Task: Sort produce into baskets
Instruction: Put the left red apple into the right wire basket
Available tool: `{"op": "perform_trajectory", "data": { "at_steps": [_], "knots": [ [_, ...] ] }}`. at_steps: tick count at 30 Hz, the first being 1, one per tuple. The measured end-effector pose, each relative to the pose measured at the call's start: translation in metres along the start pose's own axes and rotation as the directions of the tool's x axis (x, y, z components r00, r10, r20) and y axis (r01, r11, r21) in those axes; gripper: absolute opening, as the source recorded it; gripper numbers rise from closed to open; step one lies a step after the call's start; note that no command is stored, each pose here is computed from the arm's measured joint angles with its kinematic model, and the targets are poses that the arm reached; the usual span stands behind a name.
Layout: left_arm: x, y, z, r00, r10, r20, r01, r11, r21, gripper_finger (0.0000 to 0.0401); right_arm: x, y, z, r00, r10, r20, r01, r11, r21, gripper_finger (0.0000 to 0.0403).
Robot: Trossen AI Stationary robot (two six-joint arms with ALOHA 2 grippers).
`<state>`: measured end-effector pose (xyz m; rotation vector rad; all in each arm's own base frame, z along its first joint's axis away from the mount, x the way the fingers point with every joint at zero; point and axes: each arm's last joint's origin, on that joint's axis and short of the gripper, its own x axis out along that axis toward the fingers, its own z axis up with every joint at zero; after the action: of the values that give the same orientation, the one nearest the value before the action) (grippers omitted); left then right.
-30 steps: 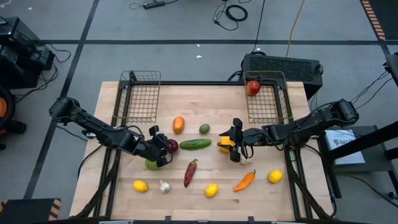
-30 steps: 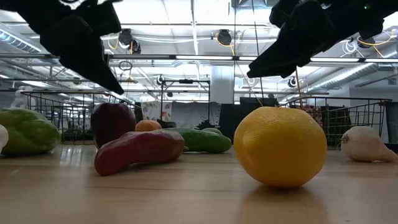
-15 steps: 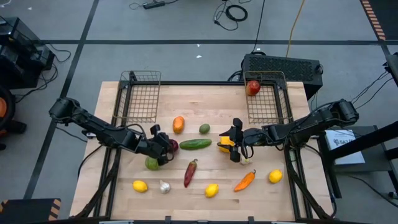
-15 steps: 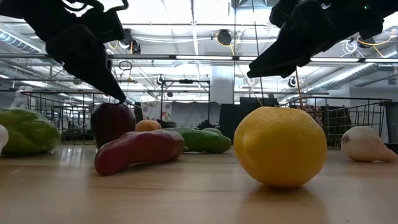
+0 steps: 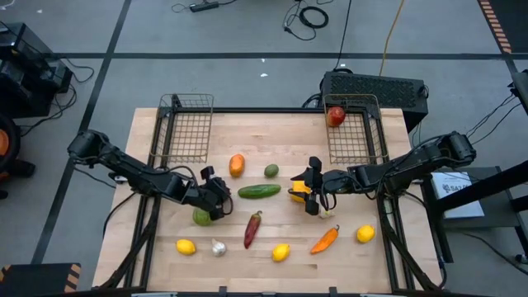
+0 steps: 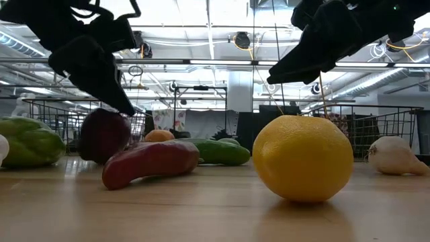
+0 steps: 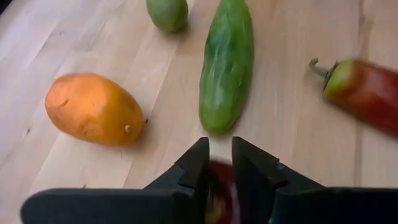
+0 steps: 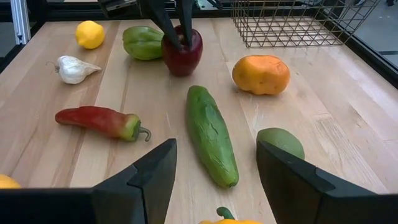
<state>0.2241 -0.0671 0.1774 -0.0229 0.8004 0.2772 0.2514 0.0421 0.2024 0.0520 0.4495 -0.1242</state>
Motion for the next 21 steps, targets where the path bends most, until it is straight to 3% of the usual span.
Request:
{"op": "perform_trajectory", "data": {
  "at_steps": [8,15,21],
  "knots": [
    [-0.01,0.001,0.009,0.998,-0.025,0.058,0.026,1.0,0.0,0.0044,0.0,0.0,0.0,1.0,0.0,0.0,0.0,1.0,0.002,0.0212],
    [-0.04,0.001,0.022,0.991,-0.072,0.111,0.073,0.997,-0.005,0.0042,0.0,0.0,0.0,1.0,-0.001,-0.004,0.001,1.0,0.001,0.0212],
    [-0.059,0.008,0.004,0.999,-0.03,0.018,0.031,0.998,-0.05,0.0042,0.0,0.0,-0.001,1.0,-0.001,-0.007,0.001,1.0,0.001,0.0212]
  ]
}}
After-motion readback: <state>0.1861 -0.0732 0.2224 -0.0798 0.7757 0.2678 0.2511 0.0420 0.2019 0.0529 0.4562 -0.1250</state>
